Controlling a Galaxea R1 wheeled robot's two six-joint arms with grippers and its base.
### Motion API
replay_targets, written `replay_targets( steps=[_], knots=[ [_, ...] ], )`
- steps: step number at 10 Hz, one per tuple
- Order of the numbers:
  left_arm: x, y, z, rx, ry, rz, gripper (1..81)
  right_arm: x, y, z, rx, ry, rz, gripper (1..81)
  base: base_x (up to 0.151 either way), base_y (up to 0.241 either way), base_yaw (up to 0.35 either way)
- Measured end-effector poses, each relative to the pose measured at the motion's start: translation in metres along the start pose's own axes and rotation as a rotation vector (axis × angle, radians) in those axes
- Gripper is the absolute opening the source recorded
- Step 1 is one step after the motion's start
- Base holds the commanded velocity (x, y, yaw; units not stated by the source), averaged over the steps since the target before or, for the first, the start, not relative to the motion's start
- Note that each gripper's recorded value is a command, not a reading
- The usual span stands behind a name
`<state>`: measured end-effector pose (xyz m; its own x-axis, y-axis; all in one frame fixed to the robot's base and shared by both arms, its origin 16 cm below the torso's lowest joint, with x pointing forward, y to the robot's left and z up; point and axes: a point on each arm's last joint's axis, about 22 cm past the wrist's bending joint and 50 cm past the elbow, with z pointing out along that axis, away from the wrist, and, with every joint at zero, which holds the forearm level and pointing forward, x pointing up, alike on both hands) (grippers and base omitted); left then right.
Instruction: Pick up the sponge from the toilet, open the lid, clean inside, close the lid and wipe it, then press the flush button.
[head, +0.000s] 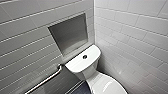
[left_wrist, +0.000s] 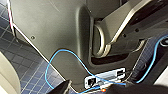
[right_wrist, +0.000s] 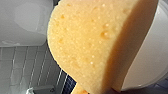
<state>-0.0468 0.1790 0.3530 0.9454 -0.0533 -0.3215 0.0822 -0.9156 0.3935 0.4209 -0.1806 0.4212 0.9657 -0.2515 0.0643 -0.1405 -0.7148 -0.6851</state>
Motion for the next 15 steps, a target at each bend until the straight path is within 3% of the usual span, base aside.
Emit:
replay_targets(
  steps=[3, 7, 9, 11, 13, 15],
  knots=[
    [-0.034, -0.002, 0.006, 0.017, -0.067, -0.034, 81.1, 0.051, -0.013, 0.045, 0.016, 0.022, 0.015, 1.0, 0.0, 0.0, 0.0],
    [-0.036, 0.005, 0.015, 0.021, -0.095, 0.0, 81.1, 0.138, -0.043, 0.033, 0.044, 0.091, -0.014, 1.0, 0.0, 0.0, 0.0],
    [-0.026, 0.013, 0.02, 0.015, -0.085, 0.008, 81.1, 0.17, -0.071, 0.037, 0.074, 0.089, -0.045, 1.0, 0.0, 0.0, 0.0],
    [-0.03, 0.014, 0.021, 0.02, -0.09, 0.006, 81.1, 0.18, -0.115, 0.061, 0.129, 0.067, -0.07, 1.0, 0.0, 0.0, 0.0],
    [-0.032, 0.009, 0.02, 0.027, -0.09, 0.003, 81.1, 0.17, -0.111, 0.085, 0.103, 0.023, -0.071, 1.0, 0.0, 0.0, 0.0],
    [-0.032, 0.007, 0.021, 0.032, -0.073, -0.001, 81.1, 0.182, -0.085, 0.11, 0.022, 0.03, -0.07, 1.0, 0.0, 0.0, 0.0]
  ],
)
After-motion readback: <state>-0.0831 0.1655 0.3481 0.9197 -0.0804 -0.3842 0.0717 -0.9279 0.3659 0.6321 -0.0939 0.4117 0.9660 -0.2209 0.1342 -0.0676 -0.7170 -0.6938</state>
